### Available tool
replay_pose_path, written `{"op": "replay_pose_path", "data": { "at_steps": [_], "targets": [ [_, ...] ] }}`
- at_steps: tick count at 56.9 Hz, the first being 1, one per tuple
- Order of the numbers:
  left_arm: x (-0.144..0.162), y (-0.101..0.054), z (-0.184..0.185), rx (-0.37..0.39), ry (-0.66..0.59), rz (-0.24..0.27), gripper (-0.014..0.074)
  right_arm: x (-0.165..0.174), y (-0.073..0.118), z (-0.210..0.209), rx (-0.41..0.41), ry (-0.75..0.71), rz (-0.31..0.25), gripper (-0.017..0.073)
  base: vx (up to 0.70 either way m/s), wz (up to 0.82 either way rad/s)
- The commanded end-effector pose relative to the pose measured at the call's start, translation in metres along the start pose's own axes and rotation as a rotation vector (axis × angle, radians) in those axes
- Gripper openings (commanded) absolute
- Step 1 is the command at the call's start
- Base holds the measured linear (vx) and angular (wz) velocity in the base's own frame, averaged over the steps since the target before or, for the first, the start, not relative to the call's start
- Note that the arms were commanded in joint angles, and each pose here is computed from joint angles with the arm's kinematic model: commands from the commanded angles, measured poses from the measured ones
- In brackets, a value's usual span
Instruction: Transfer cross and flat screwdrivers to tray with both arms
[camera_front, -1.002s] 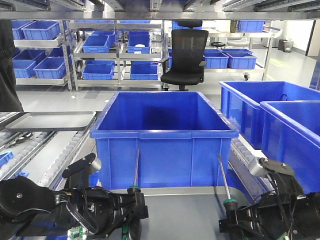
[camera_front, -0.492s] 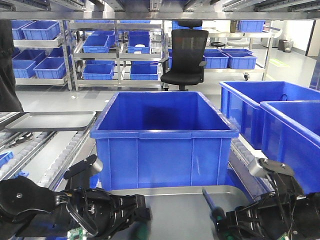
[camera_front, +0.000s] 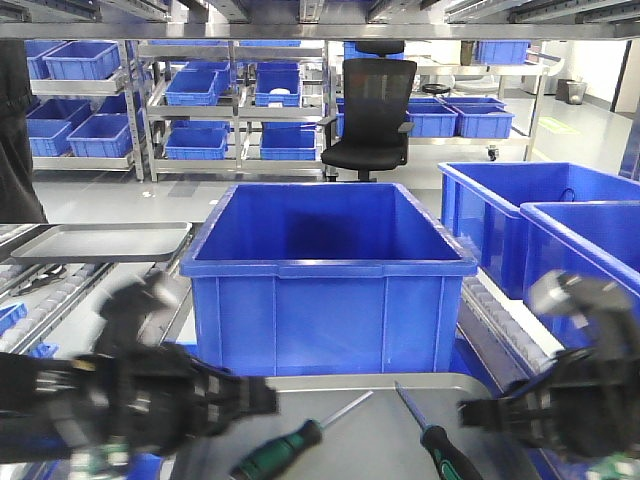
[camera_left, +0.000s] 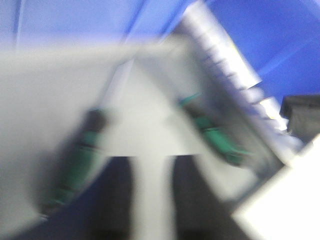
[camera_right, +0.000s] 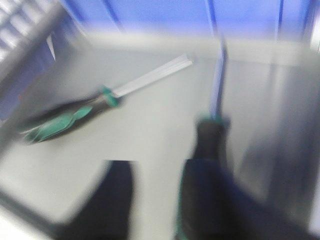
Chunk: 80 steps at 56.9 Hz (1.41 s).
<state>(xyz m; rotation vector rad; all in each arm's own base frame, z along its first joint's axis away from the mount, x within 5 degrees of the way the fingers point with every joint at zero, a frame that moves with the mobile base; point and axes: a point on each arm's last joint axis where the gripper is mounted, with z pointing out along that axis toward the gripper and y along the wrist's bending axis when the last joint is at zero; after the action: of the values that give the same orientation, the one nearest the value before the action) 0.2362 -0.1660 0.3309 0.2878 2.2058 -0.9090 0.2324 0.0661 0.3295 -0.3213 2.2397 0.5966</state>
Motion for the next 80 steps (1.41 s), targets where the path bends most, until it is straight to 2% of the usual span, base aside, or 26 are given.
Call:
{"op": "replay_pose_path", "data": {
  "at_steps": [1, 2, 8, 12, 16, 19, 29, 37, 42, 52, 71, 75, 80],
  "targets": [
    [-0.014, -0.023, -0.045, 0.031, -0.134, 0.119, 0.0012, -0.012, 0.017, -0.038, 0.017, -0.140, -0.085, -0.0015, 0.00, 0.00],
    [-0.014, -0.025, -0.052, 0.029, -0.146, 0.147, -0.0010, -0.012, 0.019, -0.043, 0.020, -0.150, -0.092, -0.0015, 0.00, 0.00],
    [-0.010, -0.036, -0.095, -0.002, -0.206, 0.291, -0.0005, -0.004, 0.034, -0.082, 0.073, -0.239, -0.177, -0.0010, 0.00, 0.00],
    [-0.003, -0.039, -0.121, -0.039, -0.227, 0.363, -0.0001, 0.008, 0.042, -0.109, 0.116, -0.328, -0.239, -0.0010, 0.00, 0.00],
    [0.009, -0.037, -0.144, -0.097, -0.261, 0.427, 0.0001, 0.026, 0.046, -0.126, 0.157, -0.422, -0.272, -0.0009, 0.00, 0.00],
    [0.024, -0.031, -0.156, -0.132, -0.280, 0.443, 0.0001, 0.045, 0.050, -0.139, 0.181, -0.509, -0.289, -0.0009, 0.00, 0.00],
    [0.075, -0.011, -0.192, -0.182, -0.445, 0.459, 0.0001, 0.099, 0.051, -0.163, 0.251, -0.748, -0.334, -0.0008, 0.00, 0.00],
    [0.099, -0.002, -0.205, -0.177, -0.580, 0.494, 0.0003, 0.118, 0.046, -0.165, 0.297, -0.872, -0.331, -0.0008, 0.00, 0.00],
    [0.108, 0.003, -0.205, -0.174, -0.594, 0.495, 0.0003, 0.123, 0.042, -0.159, 0.299, -0.857, -0.326, -0.0008, 0.00, 0.00],
    [0.116, 0.009, -0.197, -0.185, -0.546, 0.489, 0.0003, 0.128, 0.039, -0.151, 0.295, -0.824, -0.316, -0.0008, 0.00, 0.00],
    [0.117, 0.010, -0.196, -0.191, -0.528, 0.490, 0.0003, 0.128, 0.039, -0.150, 0.293, -0.819, -0.315, -0.0008, 0.00, 0.00],
    [0.117, 0.015, -0.195, -0.252, -0.554, 0.556, 0.0003, 0.128, 0.039, -0.150, 0.293, -0.819, -0.315, -0.0008, 0.00, 0.00],
    [0.124, 0.027, -0.189, -0.319, -0.621, 0.532, 0.0003, 0.128, 0.039, -0.150, 0.293, -0.819, -0.315, -0.0008, 0.00, 0.00]
  ]
}}
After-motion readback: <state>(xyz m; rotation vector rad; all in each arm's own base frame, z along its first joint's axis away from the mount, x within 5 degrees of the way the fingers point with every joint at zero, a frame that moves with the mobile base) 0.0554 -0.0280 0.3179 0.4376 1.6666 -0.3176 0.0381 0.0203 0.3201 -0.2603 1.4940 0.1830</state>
